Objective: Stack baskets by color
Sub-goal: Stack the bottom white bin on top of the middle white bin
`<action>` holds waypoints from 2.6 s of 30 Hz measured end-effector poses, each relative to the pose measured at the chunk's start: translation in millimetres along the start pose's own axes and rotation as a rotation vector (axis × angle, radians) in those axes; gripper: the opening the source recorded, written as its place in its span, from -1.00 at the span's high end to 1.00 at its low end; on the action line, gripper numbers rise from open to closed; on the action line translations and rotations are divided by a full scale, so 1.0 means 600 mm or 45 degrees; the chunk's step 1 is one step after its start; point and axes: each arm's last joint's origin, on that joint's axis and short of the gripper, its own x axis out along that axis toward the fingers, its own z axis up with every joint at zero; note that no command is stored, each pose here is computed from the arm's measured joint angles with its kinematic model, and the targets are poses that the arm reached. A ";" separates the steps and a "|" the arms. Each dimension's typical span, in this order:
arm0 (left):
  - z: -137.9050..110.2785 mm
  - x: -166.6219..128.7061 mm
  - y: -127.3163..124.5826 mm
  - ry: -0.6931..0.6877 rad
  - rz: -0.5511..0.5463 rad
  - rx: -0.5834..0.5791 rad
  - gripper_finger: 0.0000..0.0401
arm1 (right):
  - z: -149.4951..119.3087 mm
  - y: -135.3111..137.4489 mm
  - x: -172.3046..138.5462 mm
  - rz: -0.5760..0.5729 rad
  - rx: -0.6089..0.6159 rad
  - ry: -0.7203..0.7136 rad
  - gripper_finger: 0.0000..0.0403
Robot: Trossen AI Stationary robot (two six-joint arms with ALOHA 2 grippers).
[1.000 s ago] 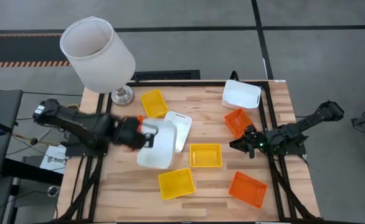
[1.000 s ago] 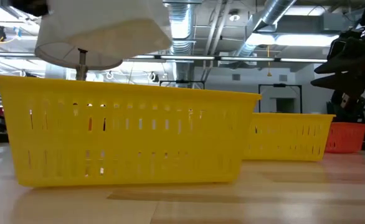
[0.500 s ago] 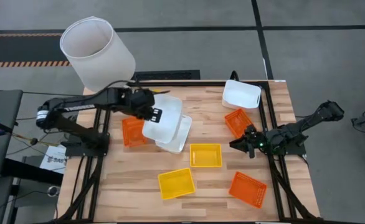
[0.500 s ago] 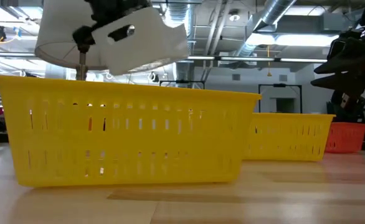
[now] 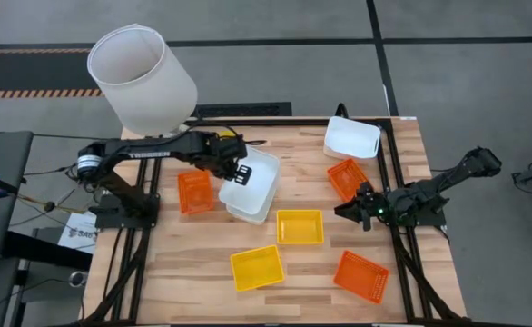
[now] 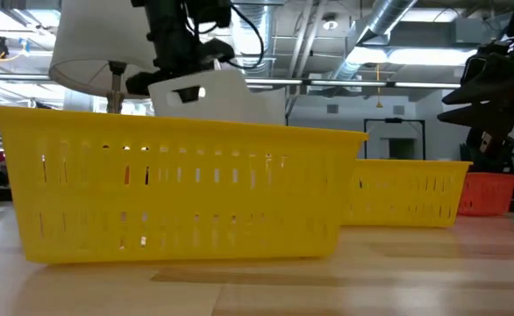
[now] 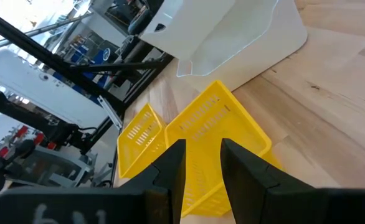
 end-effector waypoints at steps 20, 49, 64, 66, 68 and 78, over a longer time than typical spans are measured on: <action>0.003 0.026 -0.008 0.041 0.004 -0.073 1.00 | 0.000 0.000 0.000 -0.002 -0.003 -0.001 0.38; 0.004 0.028 -0.006 0.029 0.035 -0.044 1.00 | 0.000 0.000 0.000 -0.002 -0.004 0.000 0.38; 0.004 0.028 -0.006 -0.012 0.062 -0.042 0.87 | 0.000 0.000 0.000 -0.002 -0.013 0.000 0.38; 0.005 0.028 -0.007 -0.018 0.055 -0.043 0.79 | 0.000 0.000 0.000 -0.002 -0.013 0.000 0.38; 0.006 0.028 -0.008 -0.026 0.046 -0.043 0.70 | 0.000 0.000 0.000 -0.002 -0.013 0.000 0.38; 0.008 0.028 -0.008 -0.054 0.055 -0.067 0.51 | 0.000 0.000 0.000 -0.002 -0.014 0.000 0.38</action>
